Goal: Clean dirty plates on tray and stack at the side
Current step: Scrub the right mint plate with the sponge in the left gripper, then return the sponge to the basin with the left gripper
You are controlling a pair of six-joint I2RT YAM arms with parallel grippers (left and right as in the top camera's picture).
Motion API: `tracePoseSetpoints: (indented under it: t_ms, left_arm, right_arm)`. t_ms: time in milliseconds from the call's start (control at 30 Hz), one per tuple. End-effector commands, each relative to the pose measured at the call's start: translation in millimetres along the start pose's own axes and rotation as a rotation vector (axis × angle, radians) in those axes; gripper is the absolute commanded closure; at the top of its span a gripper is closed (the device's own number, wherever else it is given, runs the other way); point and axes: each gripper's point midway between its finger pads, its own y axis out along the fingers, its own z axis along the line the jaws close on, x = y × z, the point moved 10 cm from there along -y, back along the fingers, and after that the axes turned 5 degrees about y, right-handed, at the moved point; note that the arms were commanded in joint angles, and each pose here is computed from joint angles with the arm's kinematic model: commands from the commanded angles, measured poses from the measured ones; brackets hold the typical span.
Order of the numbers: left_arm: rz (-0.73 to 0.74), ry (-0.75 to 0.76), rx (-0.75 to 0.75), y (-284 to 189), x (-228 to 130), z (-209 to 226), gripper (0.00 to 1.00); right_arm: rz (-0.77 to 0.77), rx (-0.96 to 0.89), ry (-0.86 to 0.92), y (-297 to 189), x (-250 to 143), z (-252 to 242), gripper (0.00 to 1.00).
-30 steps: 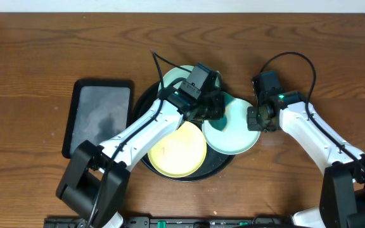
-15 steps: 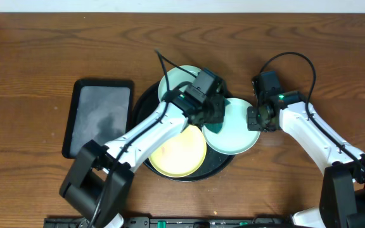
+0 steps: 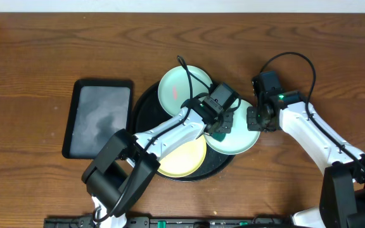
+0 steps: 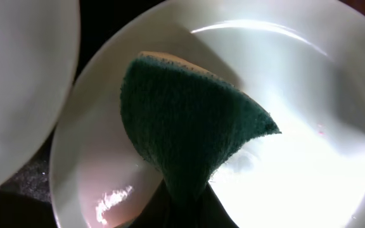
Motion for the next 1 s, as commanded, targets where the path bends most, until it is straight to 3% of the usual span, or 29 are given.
tracePoseSetpoints:
  t_ms: [0,200,333,433,600,767,967]
  left_arm:
    - [-0.006,-0.023,-0.069,-11.1,7.1,-2.3,0.92]
    - [-0.035,-0.083,-0.274,-68.2,38.3,-1.9,0.93]
    - [-0.089,-0.136,-0.261,-110.8,49.8,19.2,0.93]
    - [-0.145,-0.152,-0.235,-148.4,50.9,44.4,0.93]
    - [-0.224,-0.244,0.074,-215.7,29.1,121.5,0.93]
    - [-0.197,-0.372,0.319,-255.0,-2.2,182.2,0.93]
    - [-0.114,-0.572,0.446,-267.0,-34.4,234.7,0.92]
  right_arm:
    - [-0.009,0.024,0.008,-4.5,-0.8,2.8,0.99]
    - [-0.009,0.024,0.008,-4.5,-0.9,2.8,0.98]
    - [-0.009,0.023,0.008,-4.5,-0.9,2.8,0.78]
    - [-0.004,0.021,0.008,-4.1,-1.8,2.4,0.73]
    - [0.01,0.015,0.007,-1.1,-5.6,1.1,0.78]
    - [0.008,0.016,0.008,-0.4,-5.7,1.1,0.86]
    - [0.007,0.016,0.016,-0.3,-5.6,1.1,0.84]
